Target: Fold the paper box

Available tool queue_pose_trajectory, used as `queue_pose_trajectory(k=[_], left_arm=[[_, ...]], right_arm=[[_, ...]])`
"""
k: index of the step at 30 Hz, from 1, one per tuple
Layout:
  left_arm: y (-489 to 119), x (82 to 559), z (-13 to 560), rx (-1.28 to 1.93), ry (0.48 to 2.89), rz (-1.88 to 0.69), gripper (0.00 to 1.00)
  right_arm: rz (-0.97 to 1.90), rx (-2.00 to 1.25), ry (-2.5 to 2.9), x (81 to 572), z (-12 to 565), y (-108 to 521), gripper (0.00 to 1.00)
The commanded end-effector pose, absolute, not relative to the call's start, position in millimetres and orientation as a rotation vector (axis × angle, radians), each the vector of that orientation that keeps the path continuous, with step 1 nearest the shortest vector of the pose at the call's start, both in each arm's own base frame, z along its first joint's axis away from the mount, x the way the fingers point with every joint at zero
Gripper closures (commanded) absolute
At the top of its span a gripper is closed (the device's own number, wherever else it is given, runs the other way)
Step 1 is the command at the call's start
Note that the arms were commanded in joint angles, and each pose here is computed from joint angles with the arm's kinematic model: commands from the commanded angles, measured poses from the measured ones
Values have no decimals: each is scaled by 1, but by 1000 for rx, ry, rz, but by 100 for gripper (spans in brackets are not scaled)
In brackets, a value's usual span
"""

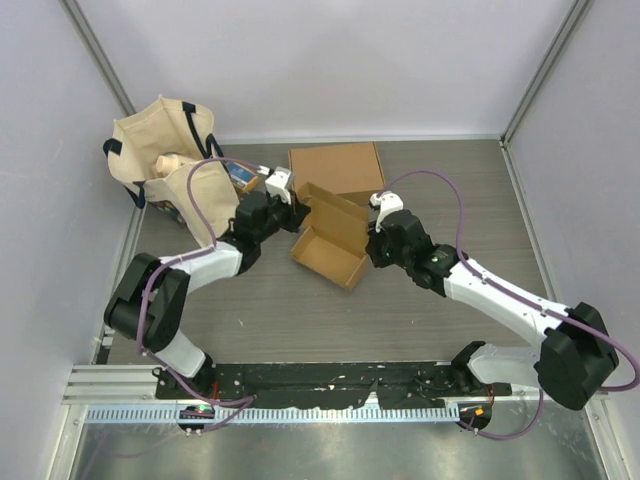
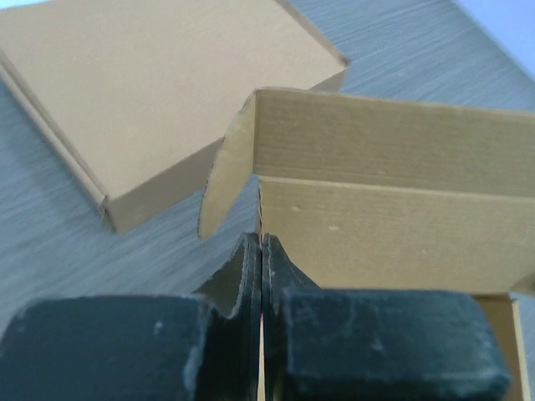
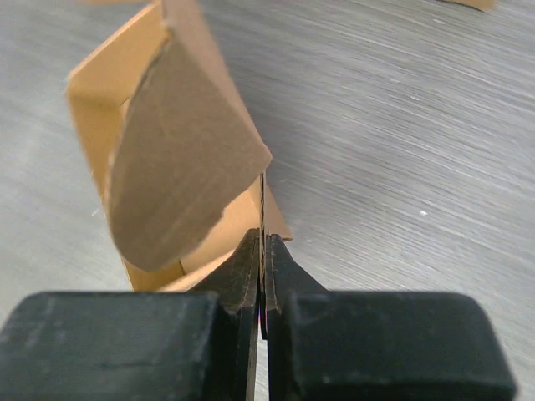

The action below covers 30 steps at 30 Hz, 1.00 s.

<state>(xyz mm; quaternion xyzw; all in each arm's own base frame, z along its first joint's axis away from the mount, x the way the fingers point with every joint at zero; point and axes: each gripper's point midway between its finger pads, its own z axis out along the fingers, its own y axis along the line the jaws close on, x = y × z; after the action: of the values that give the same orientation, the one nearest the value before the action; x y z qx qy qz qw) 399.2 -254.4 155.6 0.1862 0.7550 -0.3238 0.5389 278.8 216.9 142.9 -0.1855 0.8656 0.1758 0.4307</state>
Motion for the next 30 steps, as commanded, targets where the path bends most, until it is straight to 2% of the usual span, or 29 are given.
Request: queue_pose_trajectory(k=[1,6,16,21,24,26,27,30], left_arm=[[-221,404,177,136,1696,-353,100],[-221,373,164,14,1673,-282,100],[-221,344,146,-114,1605,-295,100],[-227,327,128,-58,1622,-304,100],[-228,317,117,-18,1638,-311,100],[-226,311,113,18,1631,-302,100],[-224,310,114,15,1621,-300,100],[-218,303,112,54,1622,-284,100]], right_arm=[[237,34,2085,326,172,190,95],[163,306,2043,330,156,188,91],[98,398,1840,308,128,188,90],[91,467,1775,298,117,180,86],[140,352,1828,297,113,196,77],[119,202,1888,291,115,201,62],[207,88,1943,285,117,219,53],[330,-150,2029,269,125,236,42]])
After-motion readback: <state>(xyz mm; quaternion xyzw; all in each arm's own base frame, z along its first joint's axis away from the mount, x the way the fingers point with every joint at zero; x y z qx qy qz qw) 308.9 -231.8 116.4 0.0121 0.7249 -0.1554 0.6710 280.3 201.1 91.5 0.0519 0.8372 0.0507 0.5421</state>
